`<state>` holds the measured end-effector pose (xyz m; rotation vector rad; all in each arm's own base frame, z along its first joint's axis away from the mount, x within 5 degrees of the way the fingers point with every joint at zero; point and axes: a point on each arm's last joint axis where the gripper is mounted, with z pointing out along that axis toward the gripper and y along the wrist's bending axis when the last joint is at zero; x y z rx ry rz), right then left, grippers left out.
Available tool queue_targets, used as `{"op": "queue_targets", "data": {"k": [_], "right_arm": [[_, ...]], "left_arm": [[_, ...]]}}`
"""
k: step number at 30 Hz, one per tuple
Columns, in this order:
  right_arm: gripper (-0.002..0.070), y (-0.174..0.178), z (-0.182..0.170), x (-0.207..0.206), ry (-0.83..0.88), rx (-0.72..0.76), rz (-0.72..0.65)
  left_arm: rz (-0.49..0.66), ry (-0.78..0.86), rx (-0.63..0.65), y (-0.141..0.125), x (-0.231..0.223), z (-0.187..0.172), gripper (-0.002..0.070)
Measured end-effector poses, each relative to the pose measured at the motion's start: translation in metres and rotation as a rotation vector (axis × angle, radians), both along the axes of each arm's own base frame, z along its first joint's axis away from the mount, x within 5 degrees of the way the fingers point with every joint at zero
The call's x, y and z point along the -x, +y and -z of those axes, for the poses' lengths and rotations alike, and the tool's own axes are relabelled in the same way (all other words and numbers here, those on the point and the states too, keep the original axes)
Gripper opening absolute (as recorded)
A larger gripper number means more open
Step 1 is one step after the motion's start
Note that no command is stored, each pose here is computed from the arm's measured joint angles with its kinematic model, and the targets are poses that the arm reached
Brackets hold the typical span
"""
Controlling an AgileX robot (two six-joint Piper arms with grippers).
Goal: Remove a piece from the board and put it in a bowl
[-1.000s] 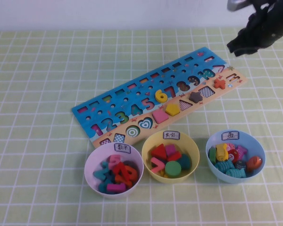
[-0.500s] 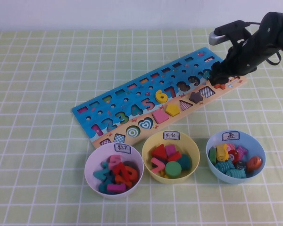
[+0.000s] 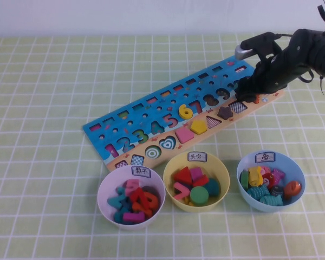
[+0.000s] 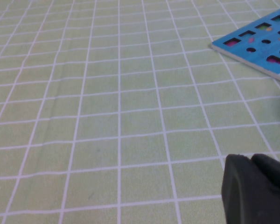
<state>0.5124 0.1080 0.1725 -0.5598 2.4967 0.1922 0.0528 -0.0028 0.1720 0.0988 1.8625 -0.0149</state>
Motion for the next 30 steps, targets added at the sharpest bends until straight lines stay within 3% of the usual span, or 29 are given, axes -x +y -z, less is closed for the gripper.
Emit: {"op": "queue_targets", "data": {"k": [8,16,30], "right_arm": [[0.0497,0.0001,0.0025,-0.0014,-0.006,0.001,0.0],[0.044,0.0003,0.003,-0.0011,0.002,0.0,-0.001],[0.0433,0.0007,-0.0047,0.0003,0.027,0.004,-0.016]], "left_arm": [[0.0,0.0,0.0,0.0,0.0,0.0,-0.0005],[0.0,0.0,0.0,0.0,0.0,0.0,-0.0005],[0.0,0.0,0.0,0.0,0.0,0.0,-0.0005]]}}
